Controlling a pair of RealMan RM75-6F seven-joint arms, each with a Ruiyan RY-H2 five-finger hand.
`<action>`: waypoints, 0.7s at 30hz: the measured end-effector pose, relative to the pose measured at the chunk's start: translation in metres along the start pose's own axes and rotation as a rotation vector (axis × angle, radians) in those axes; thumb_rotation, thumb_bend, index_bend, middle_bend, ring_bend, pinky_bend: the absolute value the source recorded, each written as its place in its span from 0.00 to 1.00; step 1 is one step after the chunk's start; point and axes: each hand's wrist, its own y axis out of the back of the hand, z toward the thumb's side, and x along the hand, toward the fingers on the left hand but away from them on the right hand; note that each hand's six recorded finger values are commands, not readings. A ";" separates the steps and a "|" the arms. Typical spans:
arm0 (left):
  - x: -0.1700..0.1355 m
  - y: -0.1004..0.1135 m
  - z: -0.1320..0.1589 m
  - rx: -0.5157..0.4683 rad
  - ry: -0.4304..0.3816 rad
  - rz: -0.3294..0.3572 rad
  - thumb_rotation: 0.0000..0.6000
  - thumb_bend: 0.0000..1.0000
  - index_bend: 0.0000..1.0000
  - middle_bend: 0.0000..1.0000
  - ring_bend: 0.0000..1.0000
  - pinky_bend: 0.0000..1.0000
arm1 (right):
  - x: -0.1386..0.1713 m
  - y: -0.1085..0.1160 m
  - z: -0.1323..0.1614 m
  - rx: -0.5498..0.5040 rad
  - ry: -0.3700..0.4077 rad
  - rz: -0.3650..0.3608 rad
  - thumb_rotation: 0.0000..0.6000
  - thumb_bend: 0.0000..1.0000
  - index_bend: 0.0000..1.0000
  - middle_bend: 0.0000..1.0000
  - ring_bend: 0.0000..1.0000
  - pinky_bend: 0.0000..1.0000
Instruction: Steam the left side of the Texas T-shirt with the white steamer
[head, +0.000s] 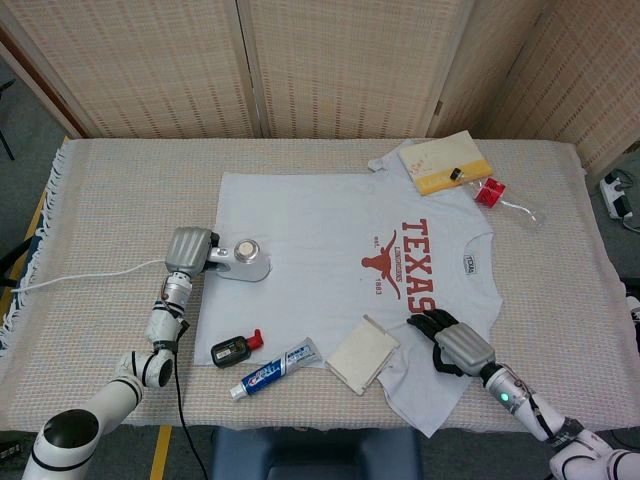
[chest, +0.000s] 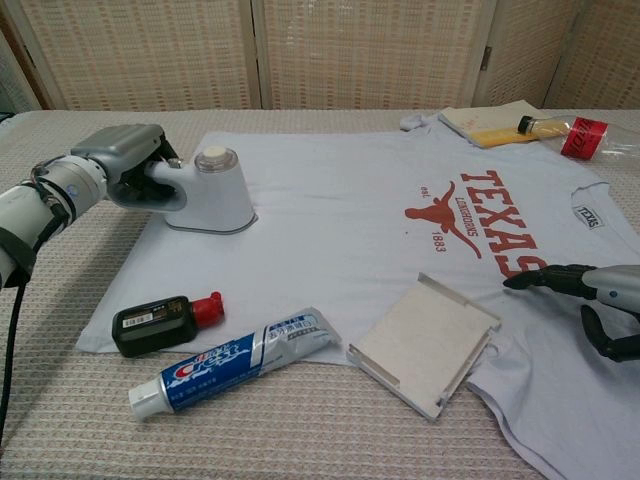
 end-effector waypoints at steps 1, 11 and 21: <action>0.001 0.001 -0.005 -0.002 0.017 0.002 1.00 0.43 0.96 1.00 0.85 0.64 | -0.001 0.000 0.001 0.000 0.001 0.000 0.67 1.00 0.00 0.07 0.00 0.04; 0.001 0.033 -0.072 -0.136 0.204 0.108 1.00 0.43 0.96 1.00 0.85 0.65 | -0.001 0.002 0.002 -0.002 0.010 -0.006 0.67 1.00 0.00 0.08 0.00 0.04; -0.009 0.038 -0.009 -0.171 -0.012 0.150 1.00 0.43 0.96 1.00 0.85 0.66 | 0.001 0.003 0.001 -0.006 0.012 -0.011 0.67 1.00 0.00 0.08 0.00 0.04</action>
